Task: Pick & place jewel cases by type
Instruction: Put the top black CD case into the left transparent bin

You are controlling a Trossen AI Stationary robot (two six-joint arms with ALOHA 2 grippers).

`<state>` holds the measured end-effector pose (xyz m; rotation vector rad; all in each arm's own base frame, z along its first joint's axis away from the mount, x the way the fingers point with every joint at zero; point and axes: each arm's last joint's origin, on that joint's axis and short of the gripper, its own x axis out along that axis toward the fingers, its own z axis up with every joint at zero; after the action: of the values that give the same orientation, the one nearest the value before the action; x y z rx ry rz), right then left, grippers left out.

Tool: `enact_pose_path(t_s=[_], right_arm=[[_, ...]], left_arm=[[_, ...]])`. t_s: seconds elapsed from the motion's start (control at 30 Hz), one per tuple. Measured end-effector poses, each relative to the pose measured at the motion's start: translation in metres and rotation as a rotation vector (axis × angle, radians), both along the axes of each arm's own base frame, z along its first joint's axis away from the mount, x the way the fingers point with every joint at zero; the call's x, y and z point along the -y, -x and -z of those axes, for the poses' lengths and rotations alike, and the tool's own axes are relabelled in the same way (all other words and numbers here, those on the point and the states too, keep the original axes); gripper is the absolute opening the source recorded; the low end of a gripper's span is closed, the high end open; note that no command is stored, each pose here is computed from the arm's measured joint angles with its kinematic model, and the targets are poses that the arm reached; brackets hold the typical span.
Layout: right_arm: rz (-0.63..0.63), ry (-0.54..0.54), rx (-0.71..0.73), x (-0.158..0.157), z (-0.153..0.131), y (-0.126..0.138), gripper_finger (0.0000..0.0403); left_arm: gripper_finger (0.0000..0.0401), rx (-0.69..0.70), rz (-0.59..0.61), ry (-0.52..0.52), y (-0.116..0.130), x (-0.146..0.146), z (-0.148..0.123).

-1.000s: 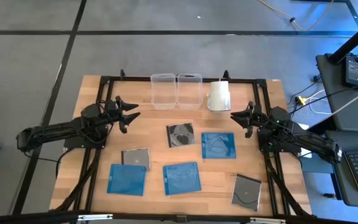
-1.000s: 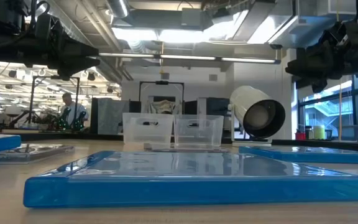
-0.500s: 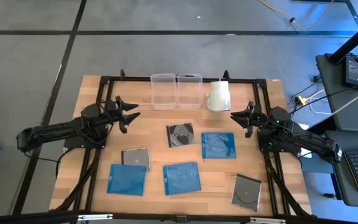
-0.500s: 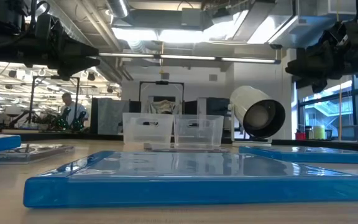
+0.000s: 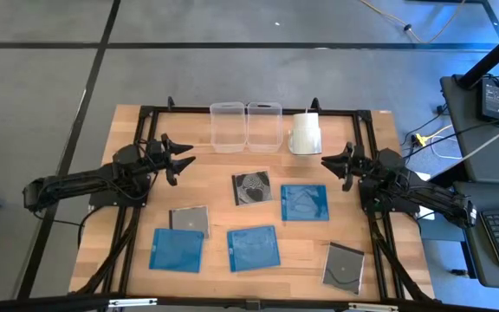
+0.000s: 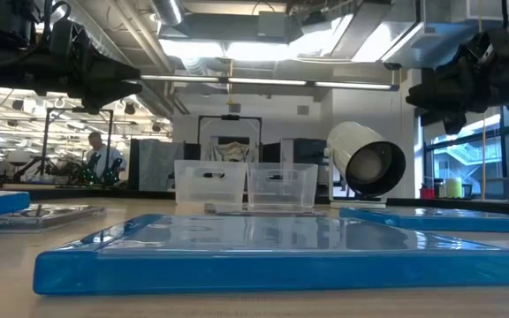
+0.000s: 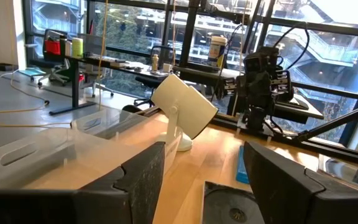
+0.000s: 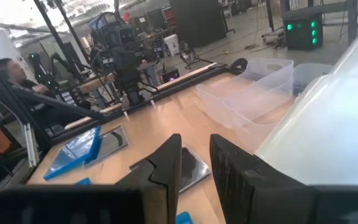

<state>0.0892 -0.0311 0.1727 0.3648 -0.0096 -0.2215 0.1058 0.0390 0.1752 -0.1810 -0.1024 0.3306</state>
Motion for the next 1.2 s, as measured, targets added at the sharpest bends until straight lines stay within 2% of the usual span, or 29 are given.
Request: enact_pose_path(t_s=[0.2,1.2], right_arm=[[0.000,-0.056,0.012,0.0000,0.0000,0.0000,0.0089],[0.012,-0.081,0.018,0.0002,0.0000,0.0001,0.0089]], left_arm=[[0.0216,0.000,0.000,0.000,0.0000,0.0000,-0.0001],[0.0214,0.008,0.000,-0.002,0.0000,0.0000,-0.0008]])
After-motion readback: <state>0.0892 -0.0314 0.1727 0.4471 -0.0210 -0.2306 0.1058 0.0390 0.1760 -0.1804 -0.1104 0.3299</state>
